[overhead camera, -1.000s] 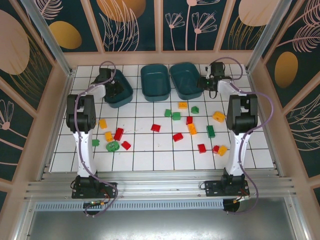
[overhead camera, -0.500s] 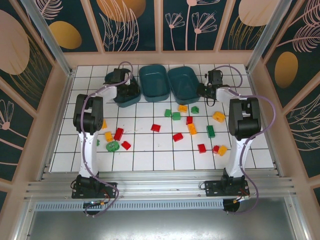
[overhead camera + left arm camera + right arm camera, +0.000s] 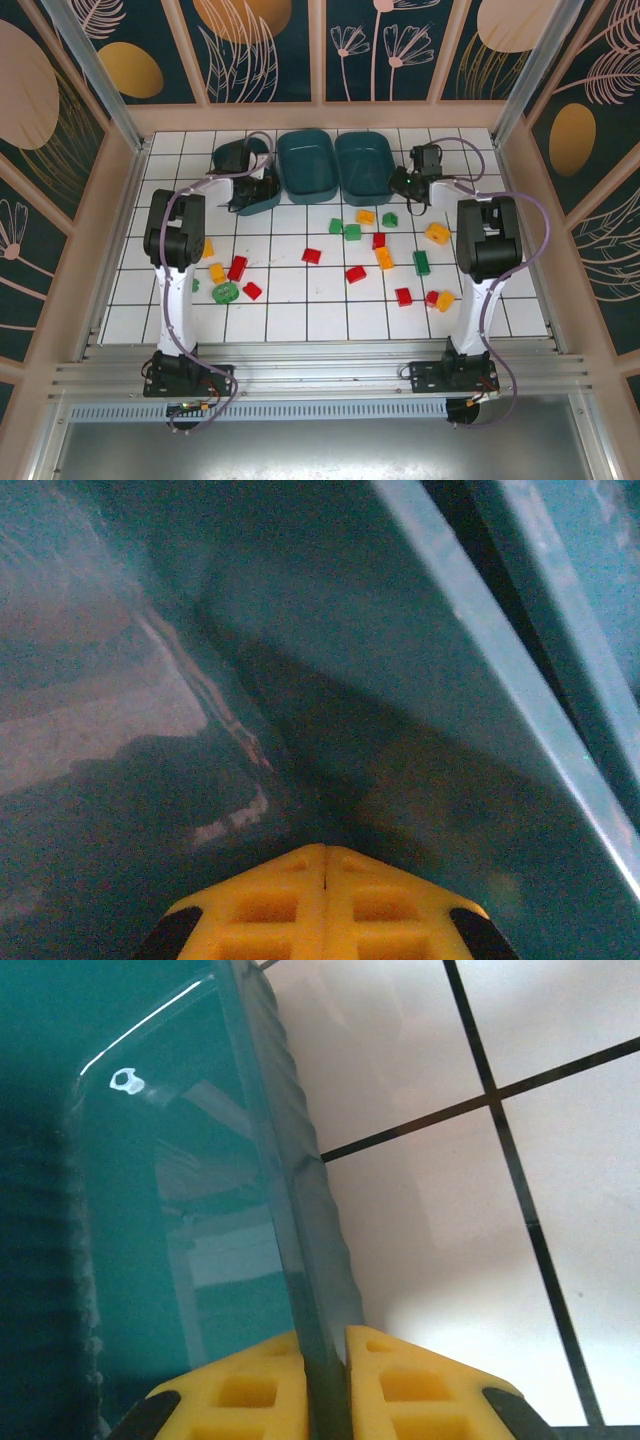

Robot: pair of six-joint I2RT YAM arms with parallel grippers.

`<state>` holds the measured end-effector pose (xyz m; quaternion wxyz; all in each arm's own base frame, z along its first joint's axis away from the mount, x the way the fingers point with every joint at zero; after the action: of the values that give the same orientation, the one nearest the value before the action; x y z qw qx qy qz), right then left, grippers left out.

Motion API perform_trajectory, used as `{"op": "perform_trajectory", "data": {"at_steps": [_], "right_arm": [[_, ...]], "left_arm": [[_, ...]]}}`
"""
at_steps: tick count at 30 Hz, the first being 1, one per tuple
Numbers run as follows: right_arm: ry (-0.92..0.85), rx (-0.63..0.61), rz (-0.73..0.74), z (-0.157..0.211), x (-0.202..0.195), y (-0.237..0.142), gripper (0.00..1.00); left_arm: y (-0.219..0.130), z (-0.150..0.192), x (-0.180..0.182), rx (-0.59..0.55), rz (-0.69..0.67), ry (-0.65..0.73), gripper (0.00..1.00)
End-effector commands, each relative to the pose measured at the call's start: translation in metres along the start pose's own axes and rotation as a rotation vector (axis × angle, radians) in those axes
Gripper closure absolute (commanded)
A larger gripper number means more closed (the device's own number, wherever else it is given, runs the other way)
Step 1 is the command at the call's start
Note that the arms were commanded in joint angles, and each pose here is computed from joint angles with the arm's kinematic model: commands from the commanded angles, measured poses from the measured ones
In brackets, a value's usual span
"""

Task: Sort the legos into containers by color

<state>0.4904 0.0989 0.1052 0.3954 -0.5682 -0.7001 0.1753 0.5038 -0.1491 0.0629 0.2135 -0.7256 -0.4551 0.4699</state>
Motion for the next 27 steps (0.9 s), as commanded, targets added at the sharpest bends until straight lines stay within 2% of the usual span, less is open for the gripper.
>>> {"op": "perform_trajectory", "data": {"at_steps": [1, 5, 7, 8, 12, 15, 17, 19, 23, 25, 27], "right_arm": [[-0.016, -0.089, -0.018, -0.017, 0.016, -0.013, 0.86], [-0.031, -0.103, -0.027, -0.018, 0.024, -0.012, 0.87], [-0.039, -0.102, -0.027, -0.016, 0.029, -0.012, 0.88], [-0.041, -0.106, -0.028, -0.015, 0.032, -0.013, 0.88], [-0.030, -0.118, -0.029, -0.012, 0.035, -0.015, 0.90], [-0.019, -0.127, -0.007, -0.013, 0.031, -0.015, 0.91], [-0.006, -0.144, 0.001, -0.016, 0.027, -0.017, 0.92], [0.012, -0.150, -0.005, -0.020, 0.023, -0.017, 0.92], [0.009, -0.147, -0.016, -0.024, 0.024, -0.014, 0.92], [0.008, -0.140, -0.023, -0.023, 0.025, -0.012, 0.92], [0.008, -0.136, -0.022, -0.022, 0.025, -0.011, 0.92]], "left_arm": [[-0.023, -0.001, -0.012, -0.020, 0.002, 0.084, 0.93], [-0.042, -0.008, -0.022, -0.067, 0.006, 0.080, 0.85], [-0.056, -0.017, -0.027, -0.115, -0.018, 0.078, 0.71], [-0.065, -0.022, -0.027, -0.148, -0.042, 0.069, 0.59], [-0.109, -0.046, -0.032, -0.299, -0.087, -0.023, 0.44], [-0.138, -0.053, -0.006, -0.409, -0.166, -0.188, 0.43], [-0.148, -0.048, 0.016, -0.441, -0.197, -0.301, 0.47], [-0.154, -0.036, 0.042, -0.470, -0.305, -0.385, 0.52], [-0.153, -0.012, 0.071, -0.472, -0.442, -0.432, 0.54], [-0.147, -0.005, 0.077, -0.447, -0.465, -0.419, 0.54], [-0.136, -0.003, 0.077, -0.419, -0.424, -0.393, 0.54]]}}
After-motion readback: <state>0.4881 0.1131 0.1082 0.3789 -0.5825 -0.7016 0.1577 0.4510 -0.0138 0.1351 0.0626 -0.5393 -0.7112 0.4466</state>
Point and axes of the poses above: each hand's point on the last joint's axis, 136 mm out from that joint toward the fingers, its own y axis out along the fingers, its own x axis along the line the jaws close on, z = x × y, the point moved 5 cm from there along -y, back along the fingers, and after that the axes turned 11 degrees about -y, right-handed, at the moved point
